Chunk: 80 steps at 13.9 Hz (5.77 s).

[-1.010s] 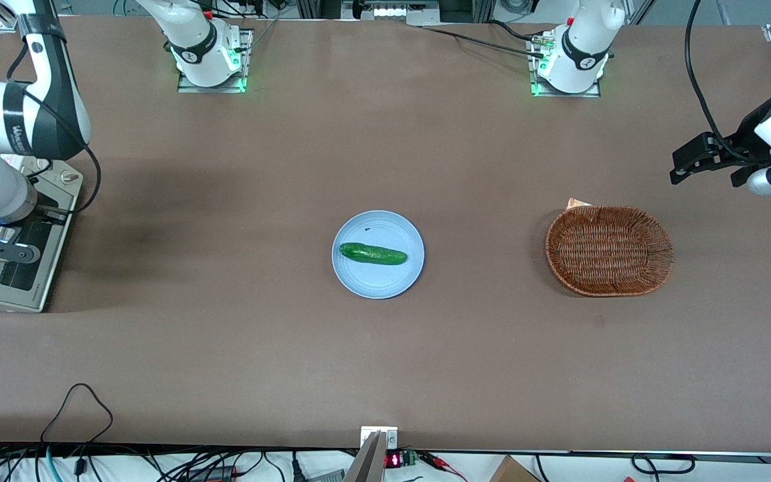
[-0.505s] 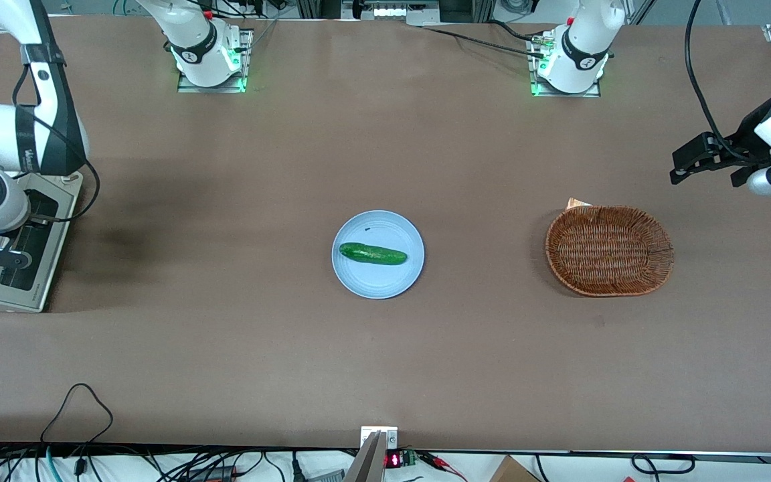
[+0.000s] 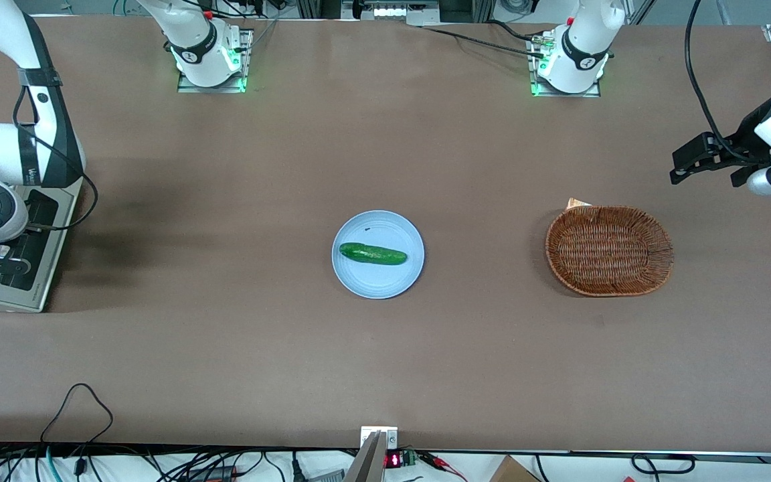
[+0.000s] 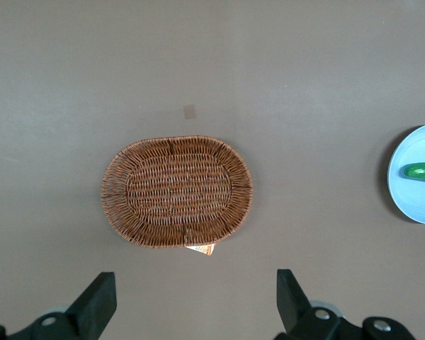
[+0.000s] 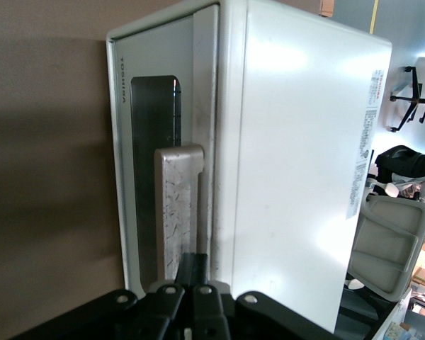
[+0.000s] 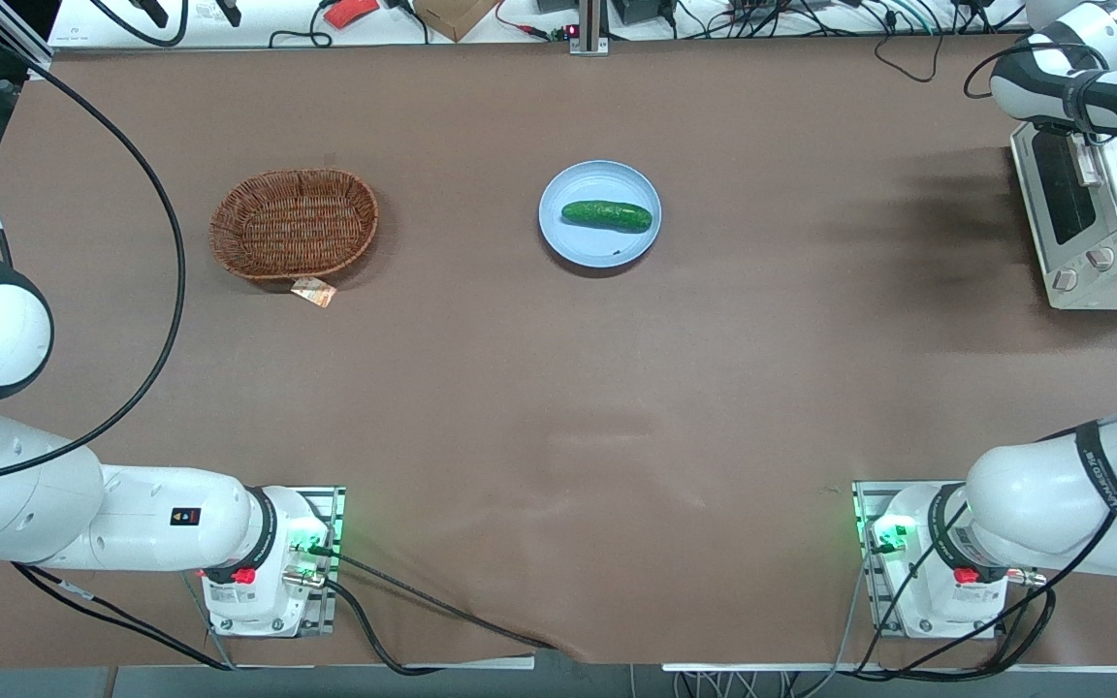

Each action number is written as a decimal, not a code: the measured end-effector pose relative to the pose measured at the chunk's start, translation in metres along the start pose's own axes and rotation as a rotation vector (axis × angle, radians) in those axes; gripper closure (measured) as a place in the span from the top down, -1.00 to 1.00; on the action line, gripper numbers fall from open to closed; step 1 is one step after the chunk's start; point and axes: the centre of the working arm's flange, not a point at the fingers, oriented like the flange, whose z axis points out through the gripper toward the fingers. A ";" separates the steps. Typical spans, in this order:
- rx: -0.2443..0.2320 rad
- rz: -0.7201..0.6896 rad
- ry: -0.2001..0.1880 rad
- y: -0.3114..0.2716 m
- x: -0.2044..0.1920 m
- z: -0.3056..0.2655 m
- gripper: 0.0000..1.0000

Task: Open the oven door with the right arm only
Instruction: 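Hook the right gripper on the handle and pull the door outward, then push the door down with the right gripper until it lies flat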

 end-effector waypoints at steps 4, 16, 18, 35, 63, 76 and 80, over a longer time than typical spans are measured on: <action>0.001 -0.003 -0.003 -0.001 -0.001 0.002 -0.98; 0.004 0.001 -0.006 0.003 -0.004 0.017 -0.98; 0.005 0.000 -0.004 0.003 -0.004 0.017 -0.98; 0.045 0.065 0.031 -0.005 -0.007 0.013 -0.98; 0.282 0.046 0.044 -0.106 -0.001 0.012 -0.98; 0.324 0.015 0.039 -0.145 0.006 0.043 -0.98; 0.336 0.005 0.031 -0.158 0.010 0.059 -0.98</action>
